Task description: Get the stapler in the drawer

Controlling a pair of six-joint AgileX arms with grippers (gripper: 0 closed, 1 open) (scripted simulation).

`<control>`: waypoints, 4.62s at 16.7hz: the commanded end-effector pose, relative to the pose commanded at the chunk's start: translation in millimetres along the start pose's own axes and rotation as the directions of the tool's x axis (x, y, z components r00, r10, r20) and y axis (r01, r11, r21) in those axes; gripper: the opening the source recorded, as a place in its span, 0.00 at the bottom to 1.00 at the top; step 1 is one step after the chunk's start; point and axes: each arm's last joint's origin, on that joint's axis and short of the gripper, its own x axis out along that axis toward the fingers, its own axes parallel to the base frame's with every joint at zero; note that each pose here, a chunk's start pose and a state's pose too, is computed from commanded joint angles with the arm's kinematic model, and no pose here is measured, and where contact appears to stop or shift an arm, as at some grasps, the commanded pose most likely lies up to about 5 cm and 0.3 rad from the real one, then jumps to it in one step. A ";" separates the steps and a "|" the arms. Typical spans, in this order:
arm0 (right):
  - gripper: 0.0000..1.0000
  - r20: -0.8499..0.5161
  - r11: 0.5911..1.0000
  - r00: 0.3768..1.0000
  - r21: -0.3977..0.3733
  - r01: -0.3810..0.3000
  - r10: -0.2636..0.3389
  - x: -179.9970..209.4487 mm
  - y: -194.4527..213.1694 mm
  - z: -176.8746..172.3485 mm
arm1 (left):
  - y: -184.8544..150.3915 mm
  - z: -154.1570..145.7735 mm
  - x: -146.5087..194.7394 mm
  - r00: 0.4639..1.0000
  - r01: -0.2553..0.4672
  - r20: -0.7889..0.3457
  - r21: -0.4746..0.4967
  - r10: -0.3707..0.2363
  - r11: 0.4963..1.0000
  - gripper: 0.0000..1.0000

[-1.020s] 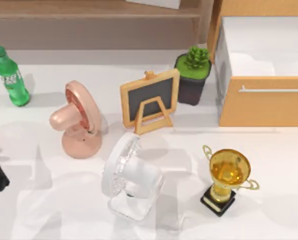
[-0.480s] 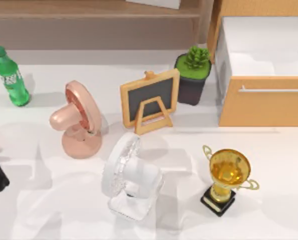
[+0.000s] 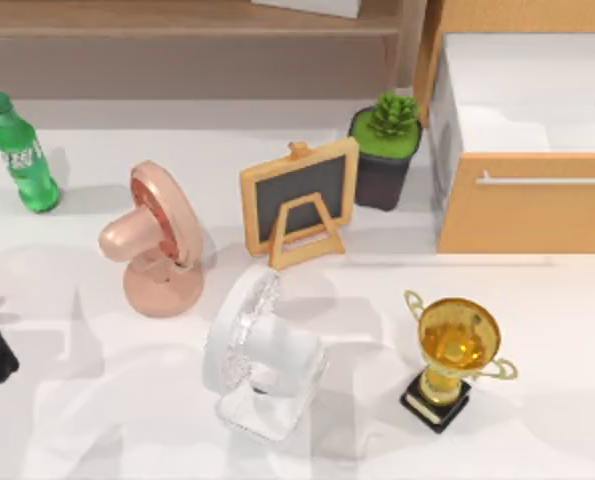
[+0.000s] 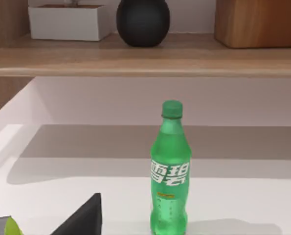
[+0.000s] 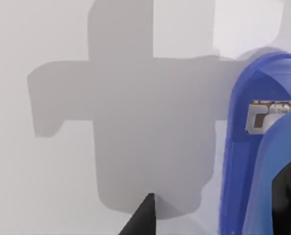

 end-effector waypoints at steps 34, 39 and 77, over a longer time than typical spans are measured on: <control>0.00 -0.028 0.978 0.992 0.162 0.129 -0.126 -87.6 -32.4 25.9 | 0.0 0.0 0.0 1.000 0.000 0.000 0.000 0.000 1.000 1.00; 0.00 0.050 0.949 0.974 0.243 0.201 -0.220 -140.6 -54.3 124.3 | 0.0 0.0 0.0 1.000 0.000 0.000 0.000 0.000 1.000 1.00; 0.00 0.300 0.710 0.935 0.699 -0.079 -0.191 -210.8 91.6 409.2 | 0.0 0.0 0.0 1.000 0.000 0.000 0.000 0.000 1.000 1.00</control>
